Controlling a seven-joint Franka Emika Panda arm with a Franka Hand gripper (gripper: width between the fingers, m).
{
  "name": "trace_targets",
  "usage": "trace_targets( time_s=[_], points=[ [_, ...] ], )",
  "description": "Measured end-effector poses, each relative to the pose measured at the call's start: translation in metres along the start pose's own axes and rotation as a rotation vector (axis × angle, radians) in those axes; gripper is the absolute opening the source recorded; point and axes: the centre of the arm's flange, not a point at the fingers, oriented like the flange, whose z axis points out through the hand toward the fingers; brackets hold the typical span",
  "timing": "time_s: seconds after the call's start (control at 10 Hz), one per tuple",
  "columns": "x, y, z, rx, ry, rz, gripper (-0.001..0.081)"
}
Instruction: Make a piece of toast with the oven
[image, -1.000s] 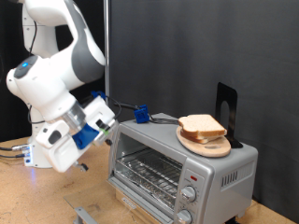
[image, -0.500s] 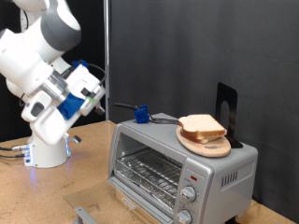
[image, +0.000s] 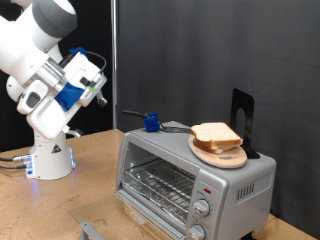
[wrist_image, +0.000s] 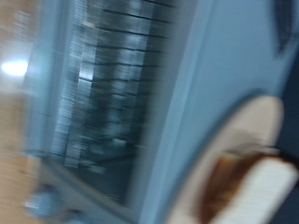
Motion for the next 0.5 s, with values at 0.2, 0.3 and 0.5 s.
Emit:
trace_targets(
  time_s=[0.2,0.3,0.5],
  points=[
    [-0.019,-0.028,-0.001,0.053,-0.037,-0.082,0.0808],
    [-0.029,-0.042,0.001,0.036,-0.034,-0.128,0.0808],
    [-0.05,-0.068,0.008,-0.152,0.011,-0.282,0.0808]
  ],
)
